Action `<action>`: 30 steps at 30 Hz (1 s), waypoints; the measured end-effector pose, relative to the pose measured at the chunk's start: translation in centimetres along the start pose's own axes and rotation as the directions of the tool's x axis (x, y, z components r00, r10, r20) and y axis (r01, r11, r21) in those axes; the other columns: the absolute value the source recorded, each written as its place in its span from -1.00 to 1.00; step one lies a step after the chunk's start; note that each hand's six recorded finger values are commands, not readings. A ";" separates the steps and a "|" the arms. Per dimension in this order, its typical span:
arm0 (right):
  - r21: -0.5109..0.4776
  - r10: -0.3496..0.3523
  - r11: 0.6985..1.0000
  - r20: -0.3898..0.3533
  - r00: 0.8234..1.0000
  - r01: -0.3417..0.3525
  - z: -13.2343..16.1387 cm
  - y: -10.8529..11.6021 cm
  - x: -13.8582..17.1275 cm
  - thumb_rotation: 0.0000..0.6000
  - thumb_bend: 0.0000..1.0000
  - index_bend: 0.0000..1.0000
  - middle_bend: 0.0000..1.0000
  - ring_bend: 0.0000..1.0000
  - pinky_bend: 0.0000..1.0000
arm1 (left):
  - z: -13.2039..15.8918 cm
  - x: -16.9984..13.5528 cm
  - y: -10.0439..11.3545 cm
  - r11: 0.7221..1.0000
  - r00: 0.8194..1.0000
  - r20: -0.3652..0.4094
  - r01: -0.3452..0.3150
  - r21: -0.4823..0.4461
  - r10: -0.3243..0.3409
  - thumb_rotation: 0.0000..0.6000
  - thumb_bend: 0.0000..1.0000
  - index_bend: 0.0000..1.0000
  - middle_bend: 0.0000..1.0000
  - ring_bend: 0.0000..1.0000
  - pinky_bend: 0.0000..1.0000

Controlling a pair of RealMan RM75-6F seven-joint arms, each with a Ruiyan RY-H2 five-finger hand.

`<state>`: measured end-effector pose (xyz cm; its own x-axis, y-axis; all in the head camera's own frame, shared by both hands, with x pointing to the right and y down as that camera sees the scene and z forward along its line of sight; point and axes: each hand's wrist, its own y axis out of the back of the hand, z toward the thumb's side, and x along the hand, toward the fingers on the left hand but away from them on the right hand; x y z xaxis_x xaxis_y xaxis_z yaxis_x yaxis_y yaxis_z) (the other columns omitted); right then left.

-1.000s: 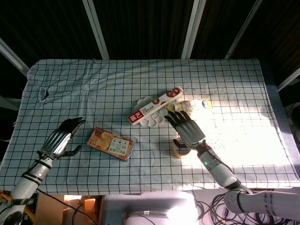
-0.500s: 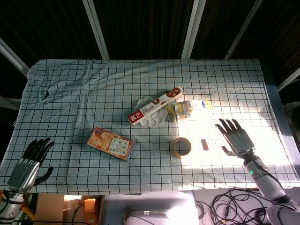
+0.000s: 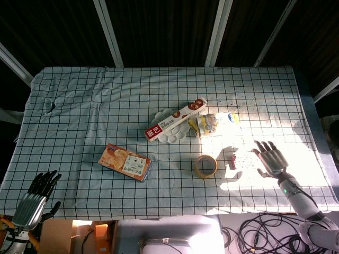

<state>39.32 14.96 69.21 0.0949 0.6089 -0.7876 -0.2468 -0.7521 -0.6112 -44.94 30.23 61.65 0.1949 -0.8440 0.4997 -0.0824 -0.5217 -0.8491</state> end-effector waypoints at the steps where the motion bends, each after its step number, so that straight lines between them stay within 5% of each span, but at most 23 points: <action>1: -0.002 0.001 1.000 -0.001 1.000 -0.001 0.1 -0.1 -0.2 1.00 -0.38 -0.56 -1.00 -1.00 -1.00 | -0.1 0.0 -0.1 1.000 1.000 -0.004 0.003 -0.002 -0.003 1.00 -0.26 -1.00 -1.00 -1.00 -1.00; 30: -0.008 0.021 1.000 -0.028 0.999 -0.021 2.9 -1.3 -2.5 1.00 -0.38 -0.46 -1.00 -1.00 -1.00 | -0.6 -0.1 -0.7 0.999 0.999 -0.028 0.036 -0.008 -0.036 1.00 -0.26 -1.00 -1.00 -1.00 -1.00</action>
<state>36.64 15.15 72.21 0.1165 0.5857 -0.8021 -0.2410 -0.7668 -0.5950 -45.49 30.59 62.35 0.1701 -0.8279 0.5345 -0.0834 -0.5525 -0.8293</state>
